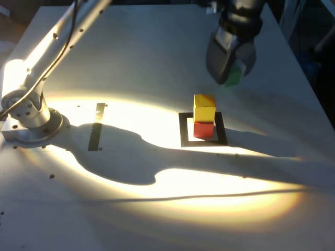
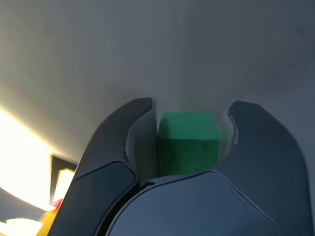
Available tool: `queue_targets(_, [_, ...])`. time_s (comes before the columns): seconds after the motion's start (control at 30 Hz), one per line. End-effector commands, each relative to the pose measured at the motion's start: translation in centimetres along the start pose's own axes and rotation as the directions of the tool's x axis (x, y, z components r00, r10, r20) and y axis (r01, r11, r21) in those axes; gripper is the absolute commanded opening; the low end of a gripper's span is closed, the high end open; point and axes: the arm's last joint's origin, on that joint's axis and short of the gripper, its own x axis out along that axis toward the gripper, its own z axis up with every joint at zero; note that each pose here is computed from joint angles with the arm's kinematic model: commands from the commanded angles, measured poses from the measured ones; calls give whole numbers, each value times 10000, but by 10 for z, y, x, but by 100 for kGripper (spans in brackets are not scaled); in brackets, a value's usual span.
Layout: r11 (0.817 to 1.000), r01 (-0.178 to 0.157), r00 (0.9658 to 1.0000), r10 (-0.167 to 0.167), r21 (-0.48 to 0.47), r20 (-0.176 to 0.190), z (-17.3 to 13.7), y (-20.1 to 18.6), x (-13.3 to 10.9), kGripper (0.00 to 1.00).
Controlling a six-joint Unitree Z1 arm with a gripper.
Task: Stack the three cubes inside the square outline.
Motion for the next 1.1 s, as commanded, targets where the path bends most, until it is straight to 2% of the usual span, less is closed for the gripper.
queue_targets(0.0, [9941, -23, 9992, -20, 1083, 400, -19, -7, -34, 13])
queue_targets(0.1, [9678, -141, 9970, -56, 2513, 776, -51, -21, -74, 11])
queue_targets(0.23, [9097, -418, 9925, -96, 4132, 1215, -102, -47, -114, 11])
queue_targets(0.33, [8702, -606, 9910, -60, 4890, 1335, -138, -68, -127, 11])
queue_targets(0.43, [8538, -631, 9937, 59, 5168, 1117, -158, -82, -125, 11])
queue_targets(0.53, [8517, -672, 9967, 330, 5198, 748, -167, -91, -113, 11])
queue_targets(0.63, [8556, -719, 9973, 546, 5125, 487, -169, -97, -100, 11])
queue_targets(0.87, [8978, -803, 9965, 628, 4330, 545, -170, -97, -93, 11])
queue_targets(1.07, [9216, -638, 9974, 456, 3830, 566, -161, -101, -87, 11])
